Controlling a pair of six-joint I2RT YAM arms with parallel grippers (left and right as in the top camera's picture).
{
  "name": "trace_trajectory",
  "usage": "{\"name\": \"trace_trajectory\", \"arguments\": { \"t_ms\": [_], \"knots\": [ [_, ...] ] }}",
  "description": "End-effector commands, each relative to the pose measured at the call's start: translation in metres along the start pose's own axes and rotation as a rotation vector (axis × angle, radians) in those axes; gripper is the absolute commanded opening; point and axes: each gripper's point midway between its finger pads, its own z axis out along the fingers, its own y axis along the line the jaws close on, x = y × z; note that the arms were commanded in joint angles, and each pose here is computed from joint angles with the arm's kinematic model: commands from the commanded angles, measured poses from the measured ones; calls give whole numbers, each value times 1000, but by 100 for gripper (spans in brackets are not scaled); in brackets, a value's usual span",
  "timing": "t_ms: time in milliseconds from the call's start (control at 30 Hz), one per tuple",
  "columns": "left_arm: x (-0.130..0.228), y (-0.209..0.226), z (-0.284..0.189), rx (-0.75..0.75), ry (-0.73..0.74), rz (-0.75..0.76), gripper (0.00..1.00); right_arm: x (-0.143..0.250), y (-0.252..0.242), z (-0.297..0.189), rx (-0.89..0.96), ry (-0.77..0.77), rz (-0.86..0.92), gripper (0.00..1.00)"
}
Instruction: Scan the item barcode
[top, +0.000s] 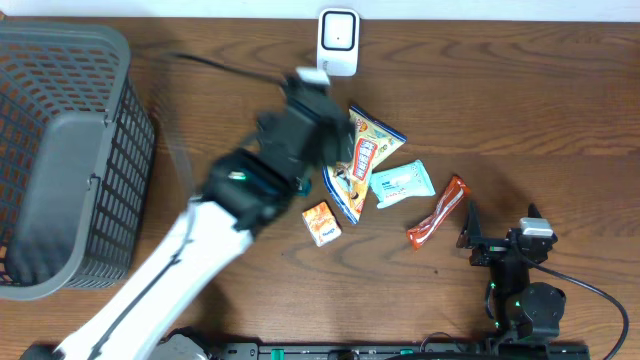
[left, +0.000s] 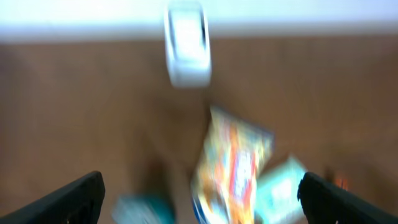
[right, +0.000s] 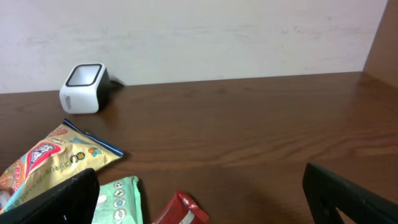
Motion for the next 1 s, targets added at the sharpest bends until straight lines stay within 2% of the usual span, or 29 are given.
{"name": "trace_trajectory", "arguments": {
  "t_ms": [0,133,267,333,633,967],
  "knots": [
    [-76,37,-33,-118,-202,85,99,2,-1,0,6,4,-12,99],
    [-139,75,-75,-205,-347,116,99,2,-1,0,6,4,-12,99],
    [-163,114,-107,-320,-382,209,98,2,-1,0,6,4,-13,99],
    [-171,131,-125,-361,-422,181,98,2,-1,0,6,4,-12,99],
    [-160,145,-182,-382,-490,146,98,2,-1,0,6,4,-13,99],
    [-135,146,-261,-356,-702,77,98,2,-1,0,6,4,-13,99]
  ]
}}
